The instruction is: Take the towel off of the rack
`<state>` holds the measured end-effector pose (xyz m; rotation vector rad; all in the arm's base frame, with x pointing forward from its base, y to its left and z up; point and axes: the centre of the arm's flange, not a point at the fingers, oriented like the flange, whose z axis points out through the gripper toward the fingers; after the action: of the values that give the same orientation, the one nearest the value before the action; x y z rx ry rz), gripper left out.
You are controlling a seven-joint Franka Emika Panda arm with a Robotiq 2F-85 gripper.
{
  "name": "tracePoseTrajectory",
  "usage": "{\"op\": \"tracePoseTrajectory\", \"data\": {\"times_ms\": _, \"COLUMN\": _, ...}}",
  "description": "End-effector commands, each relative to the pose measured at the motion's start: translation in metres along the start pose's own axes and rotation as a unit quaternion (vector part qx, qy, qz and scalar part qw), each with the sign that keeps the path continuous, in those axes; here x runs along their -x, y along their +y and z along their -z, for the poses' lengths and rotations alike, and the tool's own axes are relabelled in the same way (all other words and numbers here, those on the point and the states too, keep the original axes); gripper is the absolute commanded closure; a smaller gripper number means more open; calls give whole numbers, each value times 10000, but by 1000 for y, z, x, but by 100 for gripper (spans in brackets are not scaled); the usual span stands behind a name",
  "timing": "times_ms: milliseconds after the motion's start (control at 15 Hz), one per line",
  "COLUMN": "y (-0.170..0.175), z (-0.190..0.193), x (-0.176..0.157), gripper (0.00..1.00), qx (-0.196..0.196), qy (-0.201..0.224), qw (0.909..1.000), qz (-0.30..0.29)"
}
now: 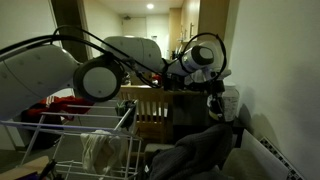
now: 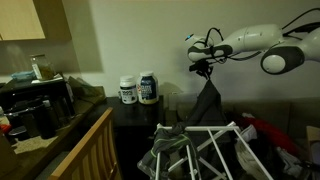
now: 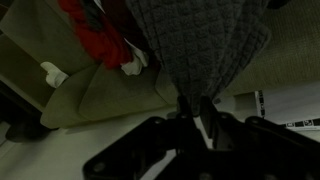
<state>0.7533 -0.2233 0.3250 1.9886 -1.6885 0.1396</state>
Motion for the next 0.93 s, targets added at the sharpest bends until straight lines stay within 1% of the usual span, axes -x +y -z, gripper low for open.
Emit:
{"op": "tracePoseTrajectory", "data": {"times_ms": 0, "y": 4, "z": 1, "x": 1, "gripper": 50, "qx": -10, "qy": -21, "qw": 10000, "qz": -13}}
{"op": "tracePoseTrajectory", "data": {"times_ms": 267, "y": 18, "z": 7, "x": 10, "gripper": 26, "qx": -83, "qy": -4, "qw": 9999, "qz": -69}}
{"op": "tracePoseTrajectory", "data": {"times_ms": 333, "y": 22, "z": 8, "x": 13, "gripper": 18, "qx": -108, "qy": 1, "qw": 9999, "qz": -51}}
{"op": "tracePoseTrajectory", "data": {"times_ms": 400, "y": 27, "z": 10, "x": 19, "gripper": 12, "qx": -65, "qy": 6, "qw": 10000, "qz": -71}}
{"op": "tracePoseTrajectory", "data": {"times_ms": 467, "y": -2, "z": 7, "x": 5, "gripper": 30, "qx": -53, "qy": 30, "qw": 10000, "qz": 10}}
{"op": "tracePoseTrajectory", "data": {"times_ms": 600, "y": -3, "z": 11, "x": 8, "gripper": 17, "qx": -72, "qy": 41, "qw": 10000, "qz": 22}}
{"op": "tracePoseTrajectory", "data": {"times_ms": 667, "y": -3, "z": 12, "x": 9, "gripper": 13, "qx": -75, "qy": 44, "qw": 10000, "qz": 27}}
{"op": "tracePoseTrajectory", "data": {"times_ms": 867, "y": -3, "z": 12, "x": 9, "gripper": 12, "qx": -74, "qy": 47, "qw": 10000, "qz": 27}}
